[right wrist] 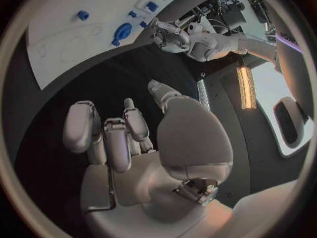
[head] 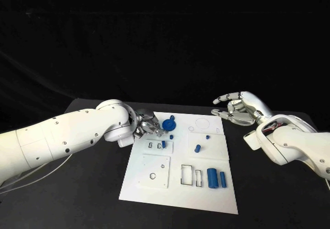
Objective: Assemble the parts on the task board
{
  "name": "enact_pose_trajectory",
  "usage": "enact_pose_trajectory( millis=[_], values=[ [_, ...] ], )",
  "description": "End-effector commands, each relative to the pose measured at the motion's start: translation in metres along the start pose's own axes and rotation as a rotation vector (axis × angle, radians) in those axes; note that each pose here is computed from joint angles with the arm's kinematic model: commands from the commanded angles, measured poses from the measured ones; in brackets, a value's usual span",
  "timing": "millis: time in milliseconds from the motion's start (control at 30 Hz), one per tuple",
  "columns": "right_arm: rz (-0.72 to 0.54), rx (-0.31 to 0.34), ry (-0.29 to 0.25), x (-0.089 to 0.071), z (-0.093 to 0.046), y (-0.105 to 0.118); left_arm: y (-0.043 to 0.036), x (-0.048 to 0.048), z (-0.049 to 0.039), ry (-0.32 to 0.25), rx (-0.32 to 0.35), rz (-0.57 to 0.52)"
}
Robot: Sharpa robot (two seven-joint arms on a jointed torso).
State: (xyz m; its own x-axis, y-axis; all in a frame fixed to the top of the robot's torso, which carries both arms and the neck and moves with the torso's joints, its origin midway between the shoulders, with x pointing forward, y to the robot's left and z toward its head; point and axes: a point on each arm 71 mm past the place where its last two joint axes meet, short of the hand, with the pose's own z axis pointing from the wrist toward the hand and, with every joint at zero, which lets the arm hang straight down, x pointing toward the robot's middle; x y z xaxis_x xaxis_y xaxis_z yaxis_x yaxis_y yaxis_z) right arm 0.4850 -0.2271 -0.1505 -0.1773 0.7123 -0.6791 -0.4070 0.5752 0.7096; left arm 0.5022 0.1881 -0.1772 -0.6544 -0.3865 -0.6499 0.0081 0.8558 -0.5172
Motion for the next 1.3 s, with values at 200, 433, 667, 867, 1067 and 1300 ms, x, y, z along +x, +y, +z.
enact_pose_trajectory(
  millis=[200,433,667,867,1067,1300],
  values=[
    [-0.001,0.018,0.011,0.001,0.000,-0.002,-0.0037,0.0011,0.0043,0.046,-0.051,0.112],
    [-0.004,0.022,0.010,0.001,0.000,-0.003,-0.0038,0.0032,0.0075,0.073,-0.069,0.145],
    [-0.004,0.025,0.010,0.001,0.001,-0.003,-0.0040,0.0068,0.0111,0.098,-0.080,0.165],
    [-0.004,0.025,0.009,0.001,0.001,-0.003,-0.0054,0.0099,0.0140,0.101,-0.081,0.166],
    [-0.004,0.026,0.010,0.002,0.001,-0.003,-0.0082,0.0126,0.0158,0.104,-0.075,0.161],
    [-0.004,0.029,0.013,0.003,0.001,-0.003,-0.0107,0.0151,0.0173,0.113,-0.071,0.157]
  ],
)
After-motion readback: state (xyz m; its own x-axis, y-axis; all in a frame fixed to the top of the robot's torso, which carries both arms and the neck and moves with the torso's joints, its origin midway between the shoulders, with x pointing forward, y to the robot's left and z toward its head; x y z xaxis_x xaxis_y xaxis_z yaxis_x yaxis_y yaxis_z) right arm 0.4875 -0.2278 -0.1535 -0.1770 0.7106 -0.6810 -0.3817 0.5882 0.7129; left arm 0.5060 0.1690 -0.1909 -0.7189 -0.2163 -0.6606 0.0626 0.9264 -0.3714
